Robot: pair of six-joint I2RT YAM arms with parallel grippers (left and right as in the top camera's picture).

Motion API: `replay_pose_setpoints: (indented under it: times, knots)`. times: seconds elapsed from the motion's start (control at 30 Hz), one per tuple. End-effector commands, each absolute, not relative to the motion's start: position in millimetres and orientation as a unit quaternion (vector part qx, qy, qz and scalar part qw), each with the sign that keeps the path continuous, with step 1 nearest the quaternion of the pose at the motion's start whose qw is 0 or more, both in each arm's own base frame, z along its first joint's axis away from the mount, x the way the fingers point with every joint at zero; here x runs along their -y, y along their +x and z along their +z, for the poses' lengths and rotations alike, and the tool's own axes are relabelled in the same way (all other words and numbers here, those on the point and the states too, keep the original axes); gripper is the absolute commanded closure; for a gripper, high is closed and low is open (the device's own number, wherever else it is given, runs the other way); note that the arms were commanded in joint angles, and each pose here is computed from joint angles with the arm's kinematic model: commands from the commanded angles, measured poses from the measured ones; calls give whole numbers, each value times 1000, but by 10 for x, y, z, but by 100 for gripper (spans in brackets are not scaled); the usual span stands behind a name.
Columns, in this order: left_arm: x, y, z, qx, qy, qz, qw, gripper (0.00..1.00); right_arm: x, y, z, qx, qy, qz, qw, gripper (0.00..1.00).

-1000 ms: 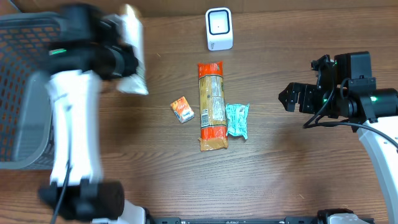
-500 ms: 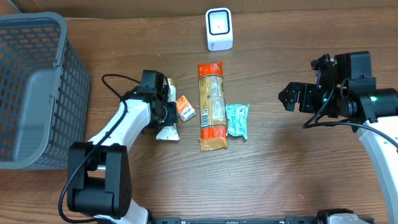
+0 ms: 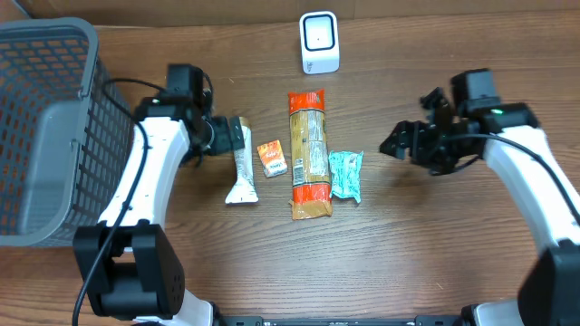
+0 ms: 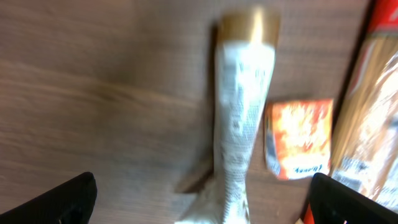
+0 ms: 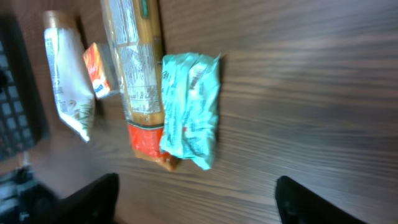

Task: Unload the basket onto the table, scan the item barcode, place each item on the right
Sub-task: 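Take the white tube with gold cap from the basket, set it down, then lower the right gripper onto the green wipes pack and grasp it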

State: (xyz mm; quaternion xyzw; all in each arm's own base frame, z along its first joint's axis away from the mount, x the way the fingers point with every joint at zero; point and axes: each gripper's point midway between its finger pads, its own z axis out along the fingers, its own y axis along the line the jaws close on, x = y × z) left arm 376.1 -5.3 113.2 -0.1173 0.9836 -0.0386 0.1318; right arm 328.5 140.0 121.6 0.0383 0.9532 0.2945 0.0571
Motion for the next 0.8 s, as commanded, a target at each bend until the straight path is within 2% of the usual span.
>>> replay_pose_setpoints:
  times: [0.0,0.17,0.33,0.6,0.77]
  knots:
    - [35,3837,1232,-982,-107,-36,154,0,-1841,3237,1189,-939,22,343,20,22]
    - [46,3856,1237,-981,-105,-37,158,0,-2425,3283,992,-933,9,359,13,22]
    - [46,3856,1237,-981,-105,-37,158,0,-2678,3259,733,-945,32,325,7,23]
    - [46,3856,1237,-981,-105,-37,158,0,-2690,3109,437,-957,43,286,-30,23]
    - [46,3856,1237,-981,-105,-37,158,0,-2256,3125,333,-972,51,227,-35,23]
